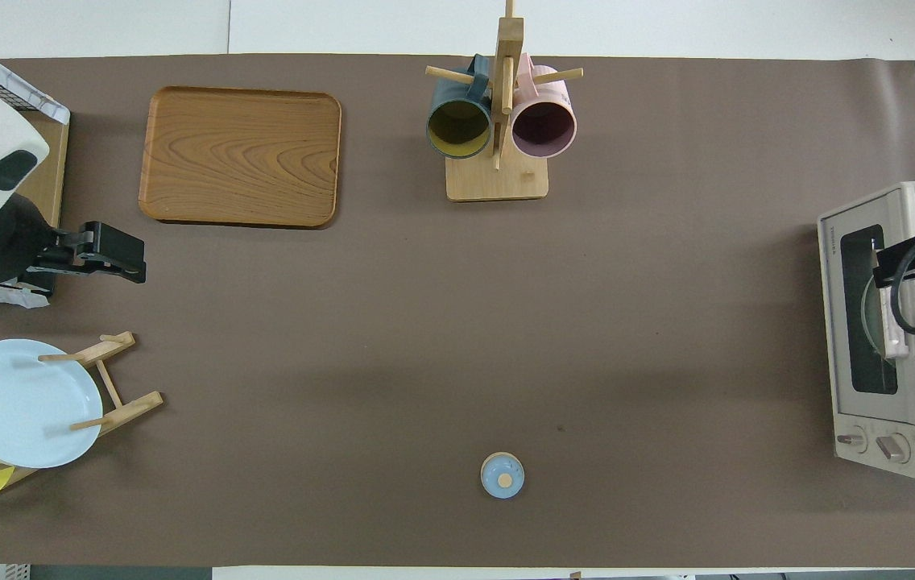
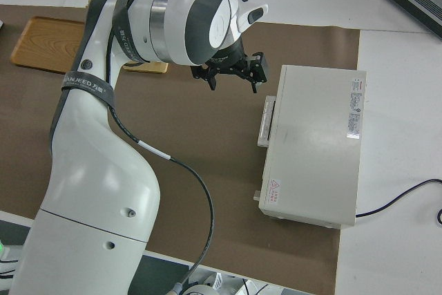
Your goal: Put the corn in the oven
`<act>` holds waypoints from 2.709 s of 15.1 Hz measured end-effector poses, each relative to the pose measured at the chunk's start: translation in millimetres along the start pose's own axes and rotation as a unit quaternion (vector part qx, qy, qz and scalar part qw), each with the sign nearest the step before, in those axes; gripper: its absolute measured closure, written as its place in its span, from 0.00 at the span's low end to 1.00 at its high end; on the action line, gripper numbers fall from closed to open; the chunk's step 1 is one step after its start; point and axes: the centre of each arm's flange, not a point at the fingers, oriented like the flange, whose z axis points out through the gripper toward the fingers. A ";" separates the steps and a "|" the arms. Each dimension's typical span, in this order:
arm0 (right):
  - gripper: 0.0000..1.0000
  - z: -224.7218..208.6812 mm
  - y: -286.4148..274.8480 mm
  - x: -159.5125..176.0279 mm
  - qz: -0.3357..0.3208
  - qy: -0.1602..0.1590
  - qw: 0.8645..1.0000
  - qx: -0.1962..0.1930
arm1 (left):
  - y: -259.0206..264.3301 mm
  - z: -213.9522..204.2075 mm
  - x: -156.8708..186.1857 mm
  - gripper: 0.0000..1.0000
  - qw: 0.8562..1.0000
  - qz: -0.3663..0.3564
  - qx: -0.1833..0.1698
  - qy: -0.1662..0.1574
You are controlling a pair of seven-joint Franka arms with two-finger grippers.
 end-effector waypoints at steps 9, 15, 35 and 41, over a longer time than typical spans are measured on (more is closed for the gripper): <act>0.00 -0.8 0.8 0.5 0.001 0.003 1.000 0.000 | 0.0 0.0 0.0 0.00 1.000 0.000 0.000 0.000; 0.00 -2.2 1.0 2.1 0.001 0.011 1.000 -0.001 | 0.0 0.0 0.0 0.00 1.000 0.000 0.000 0.000; 0.00 -2.0 6.0 1.8 0.005 0.011 1.000 0.000 | 0.0 0.0 0.0 0.00 1.000 0.000 0.000 0.000; 0.00 -2.0 6.0 1.8 0.005 0.011 1.000 0.000 | 0.0 0.0 0.0 0.00 1.000 0.000 0.000 0.000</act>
